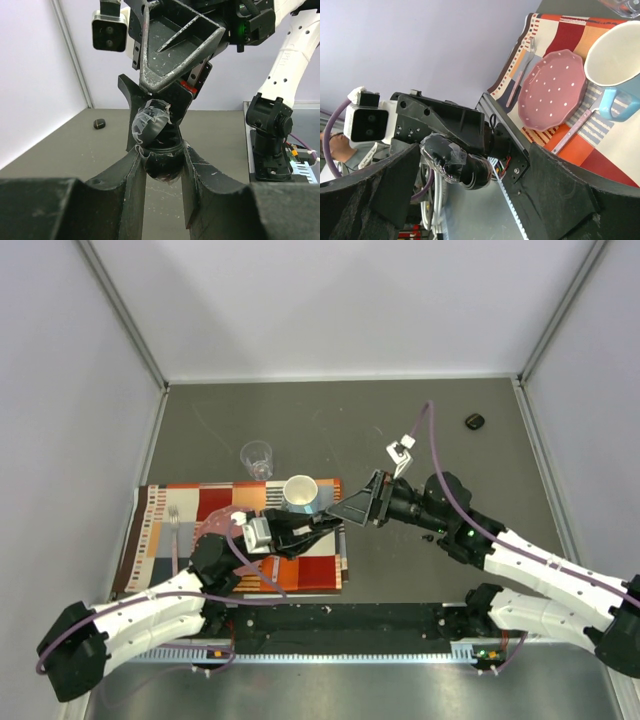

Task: Insert the wireless bluetooth earbuds into the charging case
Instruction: Open the charging case.

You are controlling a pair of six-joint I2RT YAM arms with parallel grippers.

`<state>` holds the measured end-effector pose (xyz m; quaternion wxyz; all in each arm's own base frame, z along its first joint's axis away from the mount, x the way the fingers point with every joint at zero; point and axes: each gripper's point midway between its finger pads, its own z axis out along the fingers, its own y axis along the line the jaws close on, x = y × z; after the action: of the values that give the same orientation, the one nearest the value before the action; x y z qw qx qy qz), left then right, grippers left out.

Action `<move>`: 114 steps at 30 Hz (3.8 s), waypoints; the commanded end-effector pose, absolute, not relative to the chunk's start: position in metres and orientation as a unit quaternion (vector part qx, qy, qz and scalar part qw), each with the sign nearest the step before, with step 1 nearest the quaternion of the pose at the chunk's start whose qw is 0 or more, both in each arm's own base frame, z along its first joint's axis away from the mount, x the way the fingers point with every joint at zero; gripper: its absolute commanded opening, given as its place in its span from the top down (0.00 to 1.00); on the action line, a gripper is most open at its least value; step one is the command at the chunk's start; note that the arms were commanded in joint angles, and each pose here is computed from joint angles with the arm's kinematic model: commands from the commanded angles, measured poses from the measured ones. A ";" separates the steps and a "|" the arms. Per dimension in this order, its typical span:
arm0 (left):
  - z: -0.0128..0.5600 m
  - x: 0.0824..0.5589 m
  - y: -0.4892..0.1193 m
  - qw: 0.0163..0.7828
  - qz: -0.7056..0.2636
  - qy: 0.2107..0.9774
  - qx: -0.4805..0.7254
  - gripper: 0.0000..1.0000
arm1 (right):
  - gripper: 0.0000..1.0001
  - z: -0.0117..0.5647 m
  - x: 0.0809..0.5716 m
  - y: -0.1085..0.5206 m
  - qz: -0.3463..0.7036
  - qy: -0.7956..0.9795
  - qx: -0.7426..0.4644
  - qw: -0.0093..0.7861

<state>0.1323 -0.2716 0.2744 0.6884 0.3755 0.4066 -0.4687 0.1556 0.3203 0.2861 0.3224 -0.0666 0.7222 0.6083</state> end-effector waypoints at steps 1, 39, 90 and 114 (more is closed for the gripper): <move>0.299 0.130 -0.267 0.714 -0.464 0.373 0.367 1.00 | 0.11 0.304 0.152 0.322 0.637 0.696 -0.069 0.324; 0.307 0.132 -0.263 0.726 -0.456 0.369 0.359 1.00 | 0.35 0.299 0.147 0.337 0.660 0.693 -0.077 0.281; 0.304 0.147 -0.268 0.720 -0.455 0.401 0.337 1.00 | 1.00 0.311 0.139 0.331 0.671 0.668 -0.102 0.306; 0.298 0.152 -0.251 0.744 -0.425 0.409 0.314 1.00 | 0.25 0.293 0.175 0.263 0.512 0.748 -0.017 0.422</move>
<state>0.1527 -0.2574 0.2887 0.7293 0.3223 0.4217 -0.4317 0.1538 0.2946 0.2895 0.3585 -0.0482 0.7217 0.5902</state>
